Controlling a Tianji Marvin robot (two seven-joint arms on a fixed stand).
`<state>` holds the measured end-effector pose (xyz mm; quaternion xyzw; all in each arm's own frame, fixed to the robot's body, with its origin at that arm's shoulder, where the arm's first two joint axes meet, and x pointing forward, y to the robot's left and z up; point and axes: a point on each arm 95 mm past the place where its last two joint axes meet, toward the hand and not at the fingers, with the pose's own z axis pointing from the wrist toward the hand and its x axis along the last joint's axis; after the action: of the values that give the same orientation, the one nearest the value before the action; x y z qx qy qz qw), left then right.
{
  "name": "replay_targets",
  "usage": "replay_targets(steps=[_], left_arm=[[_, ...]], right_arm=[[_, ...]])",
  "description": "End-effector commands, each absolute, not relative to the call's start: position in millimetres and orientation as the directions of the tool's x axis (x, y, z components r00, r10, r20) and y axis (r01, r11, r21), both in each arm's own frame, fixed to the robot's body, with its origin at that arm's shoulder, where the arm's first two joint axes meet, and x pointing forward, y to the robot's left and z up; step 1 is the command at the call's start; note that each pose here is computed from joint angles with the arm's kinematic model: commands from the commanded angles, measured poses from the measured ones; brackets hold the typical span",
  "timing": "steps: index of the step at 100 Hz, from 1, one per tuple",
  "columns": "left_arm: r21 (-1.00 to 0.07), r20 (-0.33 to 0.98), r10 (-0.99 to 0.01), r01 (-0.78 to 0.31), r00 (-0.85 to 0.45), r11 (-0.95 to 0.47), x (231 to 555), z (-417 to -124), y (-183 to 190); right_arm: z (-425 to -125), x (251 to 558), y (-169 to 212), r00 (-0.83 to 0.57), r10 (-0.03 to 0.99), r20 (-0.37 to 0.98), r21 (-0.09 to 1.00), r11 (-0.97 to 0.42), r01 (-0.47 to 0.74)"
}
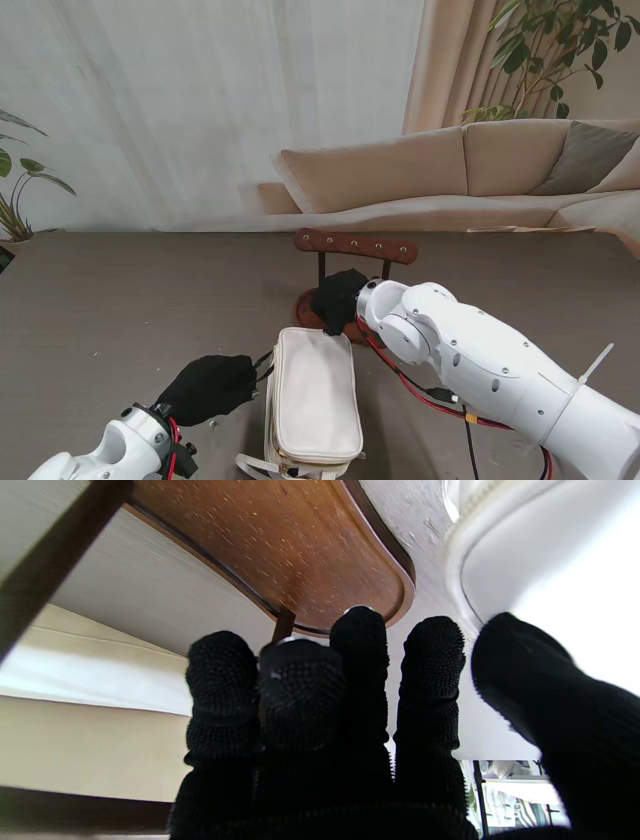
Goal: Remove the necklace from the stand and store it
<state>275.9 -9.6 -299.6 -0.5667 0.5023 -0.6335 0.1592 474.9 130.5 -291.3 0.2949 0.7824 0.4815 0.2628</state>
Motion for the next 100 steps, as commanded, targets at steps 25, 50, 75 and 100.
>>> replay_targets(steps=[25,50,75,100], left_arm=[[-0.817,0.548,-0.787,-0.383,-0.284,-0.431,288,-299,-1],[-0.796,0.57,-0.777,-0.412,-0.267,-0.442,291,-307,-7],[-0.777,0.593,-0.76,-0.437,-0.266,-0.453,295,-315,-17],[-0.758,0.607,-0.752,-0.471,-0.257,-0.451,309,-324,-30]], right_arm=[[-296,468,119,-0.677,0.723,-0.134,0.904,0.369,0.216],[-295,469,113,-0.655,0.748,-0.109,0.924,0.319,0.21],[-298,468,107,-0.655,0.753,-0.061,0.911,0.31,0.272],[-305,465,98,-0.658,0.753,-0.008,0.872,0.327,0.363]])
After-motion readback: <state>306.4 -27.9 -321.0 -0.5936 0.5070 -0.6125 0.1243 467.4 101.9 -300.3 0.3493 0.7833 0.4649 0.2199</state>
